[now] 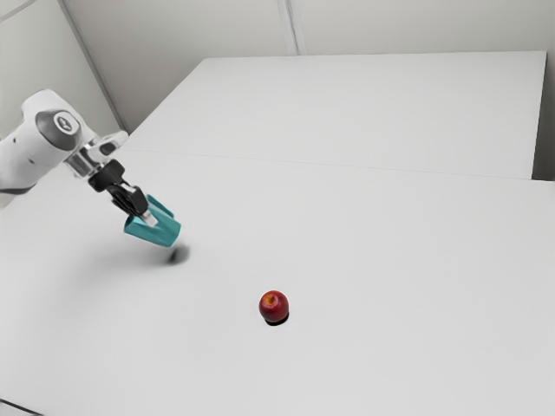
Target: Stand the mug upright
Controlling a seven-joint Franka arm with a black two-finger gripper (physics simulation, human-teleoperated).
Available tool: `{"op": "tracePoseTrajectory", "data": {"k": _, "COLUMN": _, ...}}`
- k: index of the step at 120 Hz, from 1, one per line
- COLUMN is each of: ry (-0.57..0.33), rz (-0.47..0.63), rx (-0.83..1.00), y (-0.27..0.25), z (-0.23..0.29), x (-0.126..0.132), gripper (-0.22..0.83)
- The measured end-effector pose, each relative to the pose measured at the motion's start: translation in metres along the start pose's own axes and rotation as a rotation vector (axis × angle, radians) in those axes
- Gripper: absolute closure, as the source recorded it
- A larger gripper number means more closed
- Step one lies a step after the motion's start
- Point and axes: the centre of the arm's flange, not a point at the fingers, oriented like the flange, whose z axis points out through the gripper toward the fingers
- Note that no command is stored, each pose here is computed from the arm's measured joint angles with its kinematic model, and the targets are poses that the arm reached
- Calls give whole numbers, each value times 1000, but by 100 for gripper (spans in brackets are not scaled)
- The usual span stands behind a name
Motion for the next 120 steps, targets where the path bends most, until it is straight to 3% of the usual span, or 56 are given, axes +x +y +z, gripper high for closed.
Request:
{"op": "tracePoseTrajectory", "data": {"k": 34, "ry": -61, "rz": 72, "rx": 210, "y": 88, "z": 20, "x": 11, "gripper": 79}}
{"op": "tracePoseTrajectory", "data": {"k": 78, "ry": -82, "rz": 150, "rx": 332, "y": 193, "z": 79, "x": 32, "gripper": 79}}
{"op": "tracePoseTrajectory", "data": {"k": 120, "ry": -74, "rz": -16, "rx": 362, "y": 163, "z": 70, "x": 11, "gripper": 79}}
